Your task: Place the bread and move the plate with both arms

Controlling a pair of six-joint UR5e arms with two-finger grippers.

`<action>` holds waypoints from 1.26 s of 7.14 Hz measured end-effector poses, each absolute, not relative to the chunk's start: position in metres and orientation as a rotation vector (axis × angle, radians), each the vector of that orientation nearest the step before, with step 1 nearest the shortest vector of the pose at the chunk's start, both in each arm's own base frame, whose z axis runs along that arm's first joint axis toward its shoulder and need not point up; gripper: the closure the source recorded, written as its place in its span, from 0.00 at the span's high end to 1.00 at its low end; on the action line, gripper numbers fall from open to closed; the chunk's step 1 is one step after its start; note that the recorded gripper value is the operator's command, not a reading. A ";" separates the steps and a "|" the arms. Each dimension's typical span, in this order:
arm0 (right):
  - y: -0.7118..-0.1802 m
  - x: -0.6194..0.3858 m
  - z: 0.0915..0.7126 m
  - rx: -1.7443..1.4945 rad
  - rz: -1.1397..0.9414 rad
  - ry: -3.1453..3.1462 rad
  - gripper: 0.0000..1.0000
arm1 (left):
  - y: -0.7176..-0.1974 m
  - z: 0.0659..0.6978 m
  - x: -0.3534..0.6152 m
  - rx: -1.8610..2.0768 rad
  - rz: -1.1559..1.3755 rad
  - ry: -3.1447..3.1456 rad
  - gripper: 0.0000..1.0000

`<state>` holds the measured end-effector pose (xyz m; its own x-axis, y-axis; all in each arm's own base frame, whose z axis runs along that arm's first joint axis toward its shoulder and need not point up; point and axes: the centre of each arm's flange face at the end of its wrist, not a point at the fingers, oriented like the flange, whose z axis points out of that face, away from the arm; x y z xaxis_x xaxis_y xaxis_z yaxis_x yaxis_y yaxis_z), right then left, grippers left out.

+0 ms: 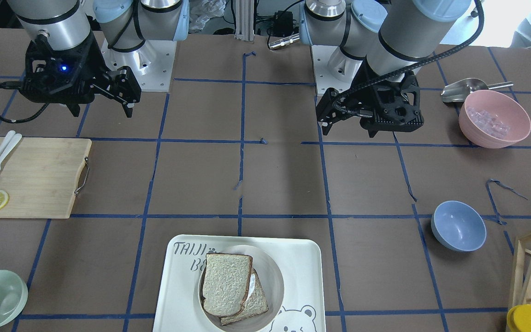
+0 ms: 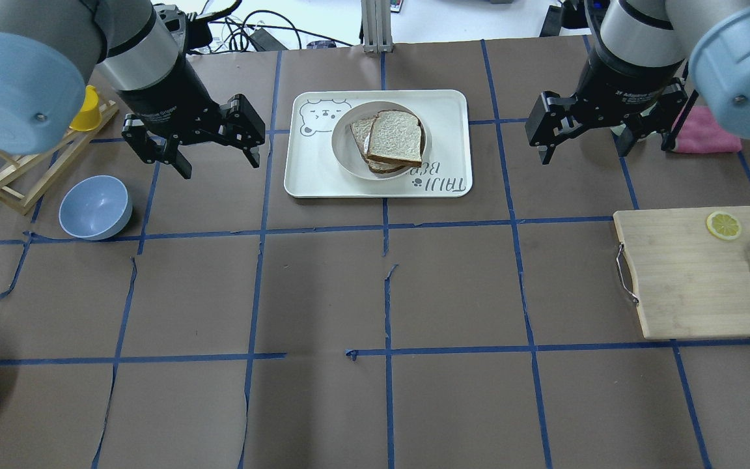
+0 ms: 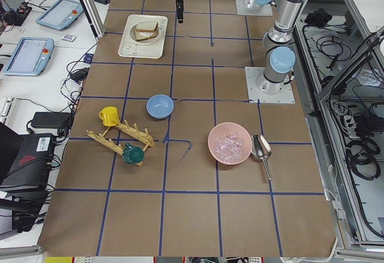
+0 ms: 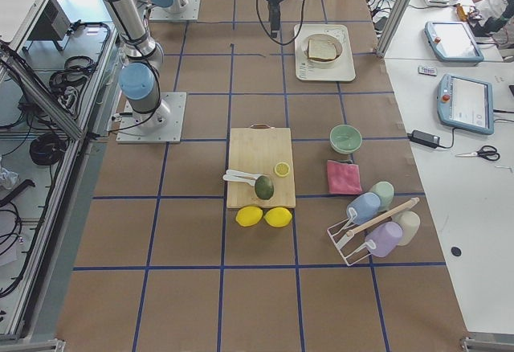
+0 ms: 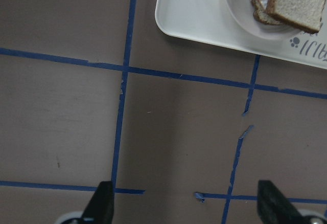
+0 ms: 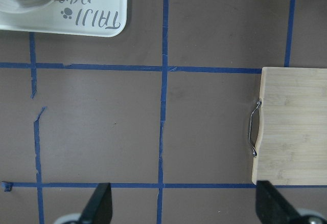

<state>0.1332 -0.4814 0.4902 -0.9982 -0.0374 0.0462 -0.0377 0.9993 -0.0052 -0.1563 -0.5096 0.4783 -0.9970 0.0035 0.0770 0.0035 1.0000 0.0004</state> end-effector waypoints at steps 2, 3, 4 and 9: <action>-0.481 0.133 0.491 0.060 0.014 -3.096 1.00 | -0.506 0.504 -0.155 -0.081 0.120 -3.069 1.00; -0.481 0.133 0.491 0.060 0.015 -3.101 1.00 | -0.502 0.509 -0.155 -0.090 0.142 -3.073 1.00; -0.481 0.134 0.492 0.060 0.018 -3.108 1.00 | -0.499 0.511 -0.152 -0.090 0.151 -3.100 1.00; -0.474 0.135 0.495 0.159 -0.016 -3.113 1.00 | -0.498 0.511 -0.142 -0.035 0.221 -3.191 1.00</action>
<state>0.1355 -0.4741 0.4947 -0.9945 -0.1020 0.0242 -0.1018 0.9947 0.0114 -0.1419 -0.4980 0.5107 -0.9981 0.0178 -0.0589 0.0257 0.9902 -0.1372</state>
